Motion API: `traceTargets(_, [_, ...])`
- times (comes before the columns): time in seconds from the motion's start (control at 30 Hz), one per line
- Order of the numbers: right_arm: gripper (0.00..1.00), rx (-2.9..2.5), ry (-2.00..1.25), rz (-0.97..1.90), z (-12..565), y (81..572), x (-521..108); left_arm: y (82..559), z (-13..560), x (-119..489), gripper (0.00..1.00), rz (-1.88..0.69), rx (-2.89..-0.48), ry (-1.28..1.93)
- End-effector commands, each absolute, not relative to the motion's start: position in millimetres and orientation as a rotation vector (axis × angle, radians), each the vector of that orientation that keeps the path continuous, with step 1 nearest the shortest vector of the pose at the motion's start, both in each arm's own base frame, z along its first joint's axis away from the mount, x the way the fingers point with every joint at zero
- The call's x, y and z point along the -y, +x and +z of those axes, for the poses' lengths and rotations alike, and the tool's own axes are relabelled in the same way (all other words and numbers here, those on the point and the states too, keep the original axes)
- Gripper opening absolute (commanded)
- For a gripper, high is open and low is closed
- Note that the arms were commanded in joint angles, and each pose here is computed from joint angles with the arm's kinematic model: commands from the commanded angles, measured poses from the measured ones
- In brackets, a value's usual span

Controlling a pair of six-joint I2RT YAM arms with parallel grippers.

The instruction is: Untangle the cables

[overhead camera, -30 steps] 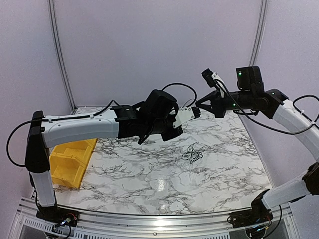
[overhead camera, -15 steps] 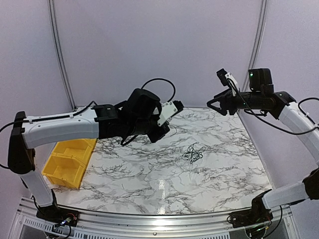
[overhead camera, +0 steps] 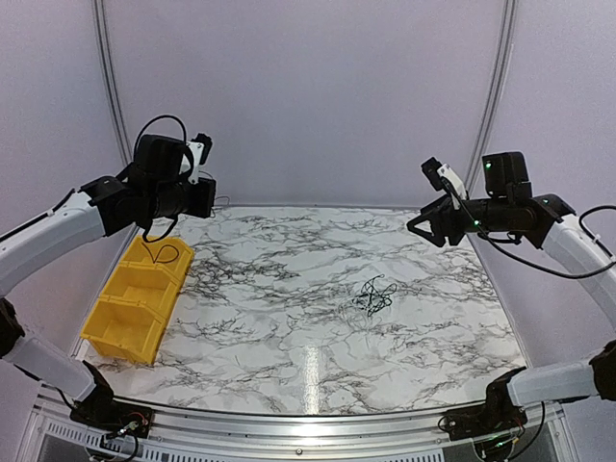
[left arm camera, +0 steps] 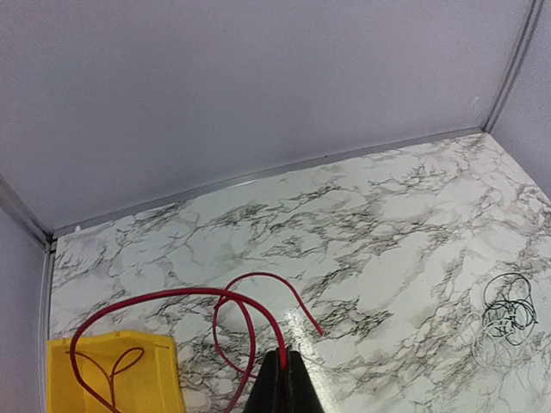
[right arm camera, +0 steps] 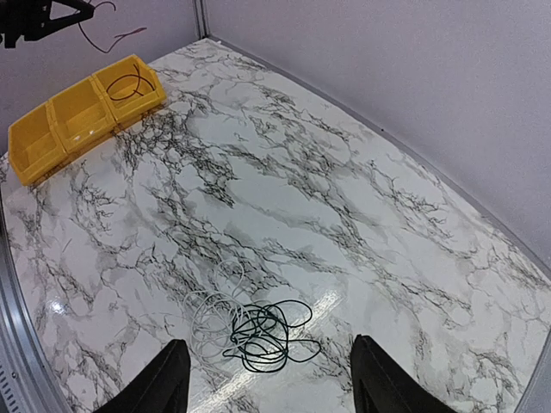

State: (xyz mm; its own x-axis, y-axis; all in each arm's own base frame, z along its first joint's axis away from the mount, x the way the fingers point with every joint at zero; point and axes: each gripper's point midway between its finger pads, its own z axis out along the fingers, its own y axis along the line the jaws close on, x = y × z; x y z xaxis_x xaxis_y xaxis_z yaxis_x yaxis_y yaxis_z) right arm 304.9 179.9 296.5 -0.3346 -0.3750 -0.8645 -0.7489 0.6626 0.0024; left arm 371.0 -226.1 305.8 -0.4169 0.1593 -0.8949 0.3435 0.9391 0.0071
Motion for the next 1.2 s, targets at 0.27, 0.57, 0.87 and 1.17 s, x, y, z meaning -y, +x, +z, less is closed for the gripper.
traceTargets(0.27, [0.64, -1.943, -0.875, 0.467, 295.7, 296.6, -171.7, 403.1, 243.2, 86.9, 0.0, 0.143, -2.283, 0.001])
traceTargets(0.57, [0.64, -1.953, -0.873, 0.457, 289.2, 294.3, -168.7, 412.6, 198.5, 34.4, 0.0, 0.265, -2.405, -0.166])
traceTargets(0.87, [0.64, -1.961, -0.866, 0.441, 283.7, 288.1, -163.6, 424.0, 146.1, 24.0, 0.0, 0.245, -2.538, -0.211])
traceTargets(1.17, [0.64, -1.971, -0.851, 0.433, 282.4, 285.7, -158.6, 435.0, 108.4, 30.4, 0.0, 0.163, -2.629, -0.208])
